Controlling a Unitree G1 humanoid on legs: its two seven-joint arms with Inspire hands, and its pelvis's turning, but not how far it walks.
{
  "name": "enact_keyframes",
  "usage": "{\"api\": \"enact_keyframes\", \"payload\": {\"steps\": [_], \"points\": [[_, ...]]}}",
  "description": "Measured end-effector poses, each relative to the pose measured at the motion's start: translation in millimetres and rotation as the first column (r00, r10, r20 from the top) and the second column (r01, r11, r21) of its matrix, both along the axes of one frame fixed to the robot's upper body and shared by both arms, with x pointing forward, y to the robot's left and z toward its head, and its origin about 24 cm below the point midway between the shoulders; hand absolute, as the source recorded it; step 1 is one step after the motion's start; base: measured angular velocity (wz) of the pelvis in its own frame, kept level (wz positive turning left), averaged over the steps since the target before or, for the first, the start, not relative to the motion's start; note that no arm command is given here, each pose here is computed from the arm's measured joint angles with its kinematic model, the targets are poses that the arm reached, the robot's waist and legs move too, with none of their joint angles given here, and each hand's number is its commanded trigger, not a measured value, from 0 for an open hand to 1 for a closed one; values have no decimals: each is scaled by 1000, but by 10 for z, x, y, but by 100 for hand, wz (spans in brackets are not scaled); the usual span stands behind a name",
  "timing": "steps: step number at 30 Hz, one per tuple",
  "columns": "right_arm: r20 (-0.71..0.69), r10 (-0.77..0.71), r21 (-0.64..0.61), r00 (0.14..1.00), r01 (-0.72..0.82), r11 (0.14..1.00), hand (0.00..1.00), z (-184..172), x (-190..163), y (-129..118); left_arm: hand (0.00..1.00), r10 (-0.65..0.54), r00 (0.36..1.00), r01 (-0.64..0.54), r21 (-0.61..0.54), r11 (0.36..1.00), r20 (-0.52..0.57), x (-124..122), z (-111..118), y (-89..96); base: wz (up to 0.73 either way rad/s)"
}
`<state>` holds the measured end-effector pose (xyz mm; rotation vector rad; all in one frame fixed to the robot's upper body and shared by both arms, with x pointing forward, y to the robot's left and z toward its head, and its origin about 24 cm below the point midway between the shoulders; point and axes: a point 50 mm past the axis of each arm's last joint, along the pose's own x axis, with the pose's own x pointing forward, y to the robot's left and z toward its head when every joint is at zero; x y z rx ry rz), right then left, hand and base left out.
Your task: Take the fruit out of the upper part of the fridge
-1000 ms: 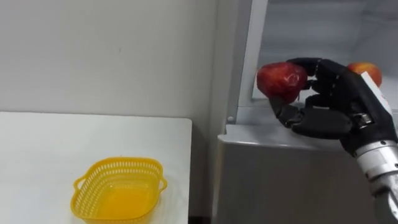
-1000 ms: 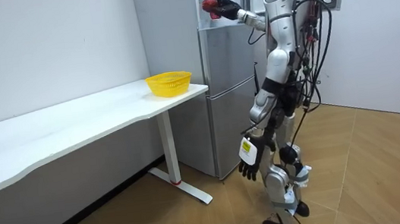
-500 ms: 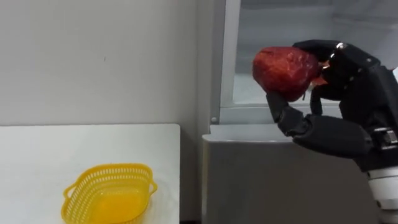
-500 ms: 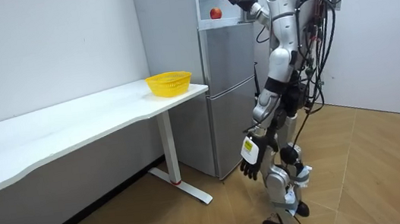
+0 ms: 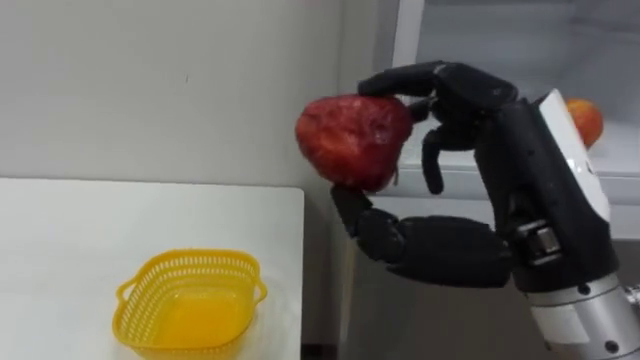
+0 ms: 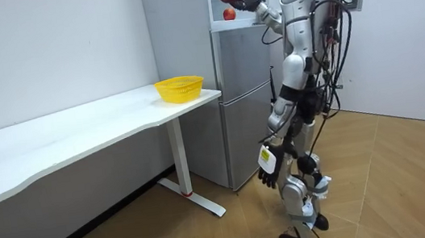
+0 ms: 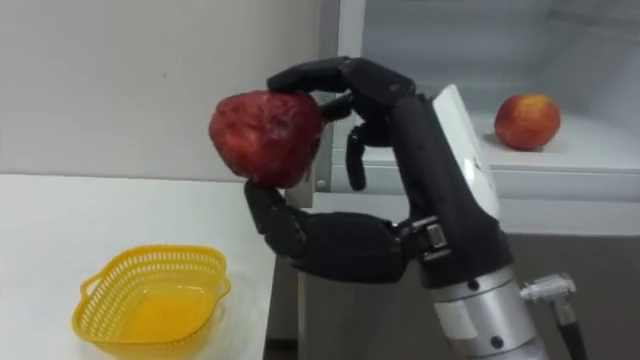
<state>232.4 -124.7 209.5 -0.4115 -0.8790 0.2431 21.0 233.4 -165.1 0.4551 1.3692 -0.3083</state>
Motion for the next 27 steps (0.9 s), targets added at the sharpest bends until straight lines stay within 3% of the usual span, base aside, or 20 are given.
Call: {"api": "enact_keyframes", "payload": {"steps": [10, 27], "points": [[-61, 107, -125, 992, -114, 986, 100, -106, 48, 254, 0, 0, 1000, -1, -11, 1000, -16, -24, 0, 5, 10], [-311, -182, -270, 933, 97, 958, 100, -531, 907, -28, 0, 5, 999, -5, -4, 1000, -54, -27, 6, 52, 13]]}}
